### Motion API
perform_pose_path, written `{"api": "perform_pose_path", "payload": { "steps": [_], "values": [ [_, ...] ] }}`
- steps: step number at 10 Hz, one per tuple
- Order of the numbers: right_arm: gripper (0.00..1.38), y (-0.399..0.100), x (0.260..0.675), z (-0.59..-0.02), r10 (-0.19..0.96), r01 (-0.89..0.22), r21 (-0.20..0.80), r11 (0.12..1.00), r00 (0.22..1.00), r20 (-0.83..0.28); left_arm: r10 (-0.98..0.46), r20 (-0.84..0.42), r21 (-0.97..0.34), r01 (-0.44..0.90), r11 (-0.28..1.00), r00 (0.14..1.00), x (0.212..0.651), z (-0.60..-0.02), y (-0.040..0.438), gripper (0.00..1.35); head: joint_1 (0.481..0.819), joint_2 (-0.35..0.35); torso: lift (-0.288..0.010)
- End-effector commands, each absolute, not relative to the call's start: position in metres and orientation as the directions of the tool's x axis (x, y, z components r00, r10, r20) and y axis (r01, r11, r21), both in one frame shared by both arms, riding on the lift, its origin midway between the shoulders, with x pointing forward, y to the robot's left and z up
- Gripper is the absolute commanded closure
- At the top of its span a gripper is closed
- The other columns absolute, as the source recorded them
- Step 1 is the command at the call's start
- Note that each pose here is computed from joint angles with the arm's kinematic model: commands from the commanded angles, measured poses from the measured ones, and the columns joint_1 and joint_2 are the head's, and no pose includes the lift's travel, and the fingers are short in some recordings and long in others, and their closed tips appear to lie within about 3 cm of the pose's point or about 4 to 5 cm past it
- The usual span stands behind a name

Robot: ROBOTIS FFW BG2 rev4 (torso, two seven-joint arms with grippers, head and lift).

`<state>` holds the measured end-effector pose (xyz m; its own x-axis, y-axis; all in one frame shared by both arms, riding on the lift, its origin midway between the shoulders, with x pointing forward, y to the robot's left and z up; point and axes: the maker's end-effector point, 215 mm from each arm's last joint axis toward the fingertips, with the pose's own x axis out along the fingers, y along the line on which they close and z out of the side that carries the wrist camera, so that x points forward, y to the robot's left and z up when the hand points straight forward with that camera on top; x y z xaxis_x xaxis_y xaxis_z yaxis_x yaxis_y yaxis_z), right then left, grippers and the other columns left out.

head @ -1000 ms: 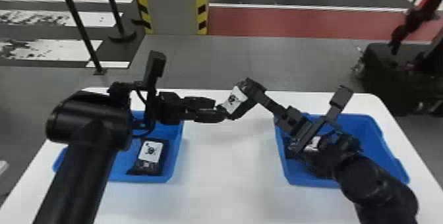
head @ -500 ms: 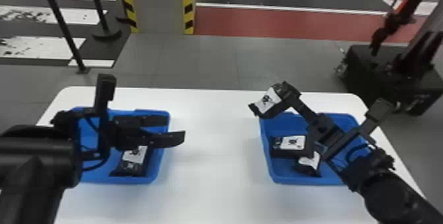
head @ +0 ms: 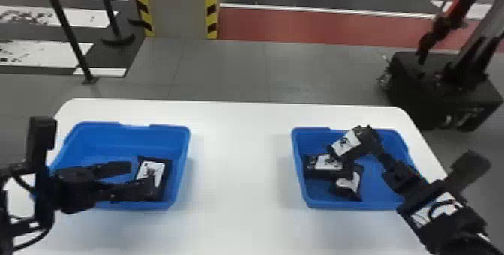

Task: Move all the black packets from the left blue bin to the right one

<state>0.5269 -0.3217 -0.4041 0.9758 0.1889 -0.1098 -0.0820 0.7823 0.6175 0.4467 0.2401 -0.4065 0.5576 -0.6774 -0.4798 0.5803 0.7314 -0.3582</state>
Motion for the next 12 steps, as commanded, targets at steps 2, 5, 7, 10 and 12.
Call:
{"api": "perform_pose_path", "payload": {
  "steps": [2, 5, 7, 10, 12],
  "values": [
    [1.27, -0.368, 0.513, -0.403, 0.087, 0.006, 0.572, 0.821, 0.987, -0.135, -0.666, -0.495, -0.366, 0.561, 0.742, 0.558, 0.438, -0.412, 0.248, 0.12, 0.695, -0.110, -0.110],
    [0.08, -0.353, 0.499, -0.422, 0.126, 0.016, 0.575, 0.818, 0.970, -0.206, -0.585, -0.537, -0.315, 0.499, 0.807, 0.608, 0.439, -0.410, 0.277, 0.12, 0.695, -0.127, -0.110],
    [0.16, -0.343, 0.486, -0.386, 0.121, -0.022, 0.534, 0.845, 0.981, -0.151, -0.521, -0.574, -0.284, 0.443, 0.850, 0.632, 0.443, -0.411, 0.298, 0.12, 0.695, -0.085, -0.110],
    [0.28, -0.315, 0.484, -0.350, 0.170, -0.095, 0.538, 0.838, 0.981, -0.092, -0.518, -0.636, -0.333, 0.403, 0.853, 0.572, 0.463, -0.436, 0.286, 0.12, 0.695, -0.040, -0.110],
    [0.28, -0.286, 0.486, -0.324, 0.243, -0.175, 0.536, 0.826, 0.968, -0.058, -0.565, -0.650, -0.384, 0.423, 0.821, 0.508, 0.484, -0.455, 0.261, 0.12, 0.695, -0.033, -0.110]
  ]
}}
